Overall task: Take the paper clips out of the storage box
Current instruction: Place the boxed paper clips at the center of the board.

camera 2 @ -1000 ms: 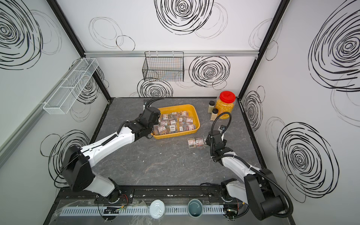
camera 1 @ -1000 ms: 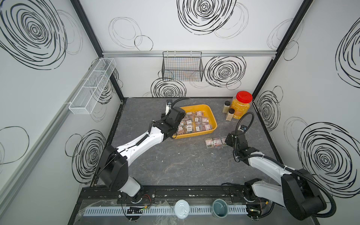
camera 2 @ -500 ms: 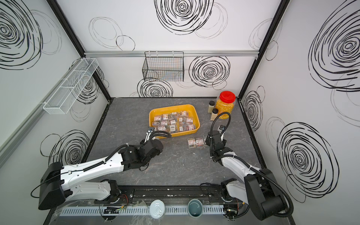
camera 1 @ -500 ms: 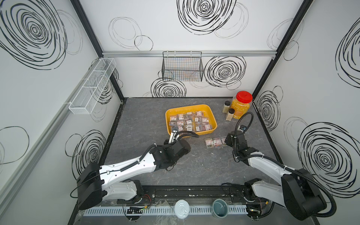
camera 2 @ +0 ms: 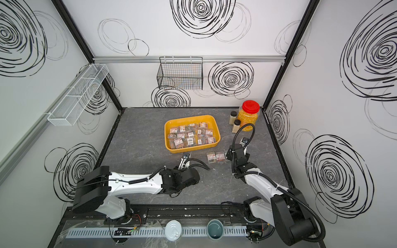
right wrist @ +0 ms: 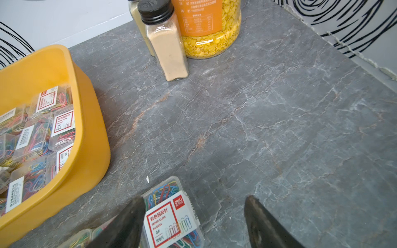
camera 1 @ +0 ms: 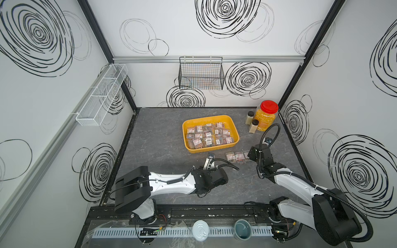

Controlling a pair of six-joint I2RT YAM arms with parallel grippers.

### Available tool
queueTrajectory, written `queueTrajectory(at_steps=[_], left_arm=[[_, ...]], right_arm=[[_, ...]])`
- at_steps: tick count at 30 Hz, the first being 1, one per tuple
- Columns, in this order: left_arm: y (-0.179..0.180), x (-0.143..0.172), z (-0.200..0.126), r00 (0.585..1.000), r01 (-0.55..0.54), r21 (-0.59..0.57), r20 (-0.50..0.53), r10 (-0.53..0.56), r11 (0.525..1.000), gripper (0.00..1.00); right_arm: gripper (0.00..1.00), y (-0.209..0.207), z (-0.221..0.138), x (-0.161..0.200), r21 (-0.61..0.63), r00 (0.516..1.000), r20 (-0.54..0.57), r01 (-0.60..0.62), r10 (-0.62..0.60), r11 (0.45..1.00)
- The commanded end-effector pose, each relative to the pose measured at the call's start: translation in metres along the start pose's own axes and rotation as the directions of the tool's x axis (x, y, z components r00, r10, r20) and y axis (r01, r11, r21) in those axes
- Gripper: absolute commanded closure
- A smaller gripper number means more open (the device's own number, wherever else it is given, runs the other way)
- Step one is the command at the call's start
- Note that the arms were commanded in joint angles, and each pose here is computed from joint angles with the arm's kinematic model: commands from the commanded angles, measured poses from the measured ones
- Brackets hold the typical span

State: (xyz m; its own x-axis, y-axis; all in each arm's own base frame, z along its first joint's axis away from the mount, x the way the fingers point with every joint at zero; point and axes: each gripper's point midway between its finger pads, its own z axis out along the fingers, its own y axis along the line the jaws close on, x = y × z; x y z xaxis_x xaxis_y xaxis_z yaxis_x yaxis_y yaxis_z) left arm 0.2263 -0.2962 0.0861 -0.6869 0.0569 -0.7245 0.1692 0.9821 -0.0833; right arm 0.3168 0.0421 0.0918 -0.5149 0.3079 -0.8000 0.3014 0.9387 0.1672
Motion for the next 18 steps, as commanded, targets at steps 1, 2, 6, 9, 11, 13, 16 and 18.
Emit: queueTrajectory(at_steps=[1,2,6,9,11,13,16,18], left_arm=[[-0.021,-0.008,0.008,0.996,0.09,0.082,0.0,-0.09,0.993,0.5],[-0.021,-0.008,0.011,0.996,0.089,0.076,-0.006,-0.089,0.993,0.5],[-0.022,-0.006,0.023,0.995,0.1,0.063,-0.027,-0.099,0.993,0.5],[-0.019,-0.006,0.031,0.994,0.102,0.041,-0.033,-0.101,0.994,0.49],[-0.018,-0.006,0.037,0.994,0.102,0.03,-0.038,-0.101,0.994,0.48],[-0.018,-0.007,0.042,0.994,0.1,0.023,-0.044,-0.099,0.995,0.47],[-0.02,-0.007,0.045,0.994,0.096,0.019,-0.048,-0.095,0.995,0.44],[-0.02,-0.009,0.047,0.994,0.098,0.016,-0.044,-0.097,0.995,0.4]], right_arm=[[0.24,0.0,-0.003,-0.003,0.001,1.0,0.014,0.013,-0.013,1.0],[0.24,0.0,-0.003,-0.003,0.004,1.0,0.014,0.013,-0.013,1.0],[0.24,0.0,-0.002,-0.002,0.007,1.0,0.011,0.016,-0.016,1.0],[0.24,0.0,-0.002,-0.003,0.009,1.0,0.014,0.014,-0.014,1.0],[0.24,0.0,-0.002,-0.003,0.01,1.0,0.014,0.014,-0.014,1.0],[0.24,0.001,-0.002,-0.003,0.008,1.0,0.015,0.015,-0.015,1.0],[0.24,0.001,-0.002,-0.003,0.008,1.0,0.014,0.015,-0.015,1.0],[0.24,0.001,-0.001,-0.003,0.007,1.0,0.014,0.017,-0.017,1.0]])
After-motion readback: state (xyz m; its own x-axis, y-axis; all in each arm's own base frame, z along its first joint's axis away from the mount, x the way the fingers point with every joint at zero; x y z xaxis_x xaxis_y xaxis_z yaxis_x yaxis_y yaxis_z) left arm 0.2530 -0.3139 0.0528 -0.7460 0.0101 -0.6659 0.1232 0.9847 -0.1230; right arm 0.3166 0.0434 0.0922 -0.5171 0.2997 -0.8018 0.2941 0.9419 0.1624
